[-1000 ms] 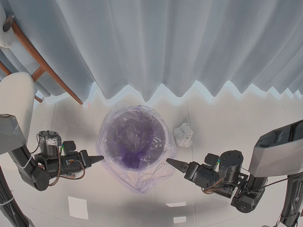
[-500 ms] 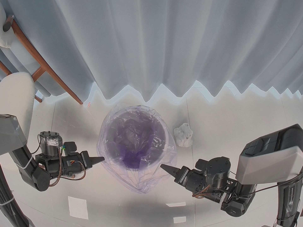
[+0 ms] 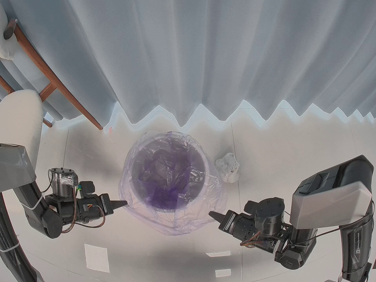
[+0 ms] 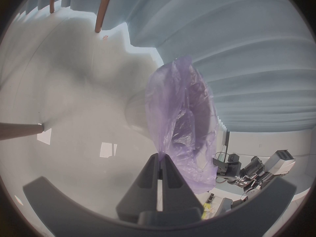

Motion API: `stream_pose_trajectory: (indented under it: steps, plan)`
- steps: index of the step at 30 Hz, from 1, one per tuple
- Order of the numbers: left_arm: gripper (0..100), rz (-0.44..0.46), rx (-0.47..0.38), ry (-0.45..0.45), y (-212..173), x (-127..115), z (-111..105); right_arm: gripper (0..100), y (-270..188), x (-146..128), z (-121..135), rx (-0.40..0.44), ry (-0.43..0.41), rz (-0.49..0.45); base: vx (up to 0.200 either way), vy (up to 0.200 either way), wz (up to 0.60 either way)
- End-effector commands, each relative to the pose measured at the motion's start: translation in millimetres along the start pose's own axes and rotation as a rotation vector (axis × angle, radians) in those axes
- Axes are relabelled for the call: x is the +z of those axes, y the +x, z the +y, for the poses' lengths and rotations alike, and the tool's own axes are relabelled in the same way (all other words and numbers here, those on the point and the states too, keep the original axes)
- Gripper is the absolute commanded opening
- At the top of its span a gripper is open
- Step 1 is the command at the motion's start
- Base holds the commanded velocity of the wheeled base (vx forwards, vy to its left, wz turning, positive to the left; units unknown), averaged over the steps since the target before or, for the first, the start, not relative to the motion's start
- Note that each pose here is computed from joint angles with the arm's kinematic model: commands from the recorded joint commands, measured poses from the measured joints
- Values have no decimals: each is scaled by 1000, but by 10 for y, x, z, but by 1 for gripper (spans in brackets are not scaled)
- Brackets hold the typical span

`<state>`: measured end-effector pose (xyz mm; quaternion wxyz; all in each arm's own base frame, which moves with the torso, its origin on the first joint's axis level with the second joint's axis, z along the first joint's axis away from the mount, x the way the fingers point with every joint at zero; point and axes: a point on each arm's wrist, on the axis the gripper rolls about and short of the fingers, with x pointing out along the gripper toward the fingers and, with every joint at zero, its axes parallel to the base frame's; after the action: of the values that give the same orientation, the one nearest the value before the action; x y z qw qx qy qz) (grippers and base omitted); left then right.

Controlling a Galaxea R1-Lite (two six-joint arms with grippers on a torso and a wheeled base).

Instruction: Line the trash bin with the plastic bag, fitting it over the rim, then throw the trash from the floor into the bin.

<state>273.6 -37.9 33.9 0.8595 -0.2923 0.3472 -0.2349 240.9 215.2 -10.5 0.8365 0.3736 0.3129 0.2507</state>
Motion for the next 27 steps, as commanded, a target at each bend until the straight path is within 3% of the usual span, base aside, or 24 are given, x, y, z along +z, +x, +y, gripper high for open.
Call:
stream_pose_trajectory:
  steps: [1, 7, 13, 27]
  plan:
    - [0, 39, 22, -20, 45, -88, 86, 0, -14, -94, -27, -14, -11, 34, 0, 0, 0]
    - [0, 68, 57, -29, 121, -156, 196, 0, 0, -116, -60, -26, -29, 43, 0, 0, 0]
    - [0, 55, 190, -27, 288, -217, 331, 0, 45, -132, -146, -49, -54, 46, 0, 0, 0]
    - [0, 9, 256, -20, 456, -162, 451, 0, 209, -69, -389, -105, -111, -5, 0, 0, 0]
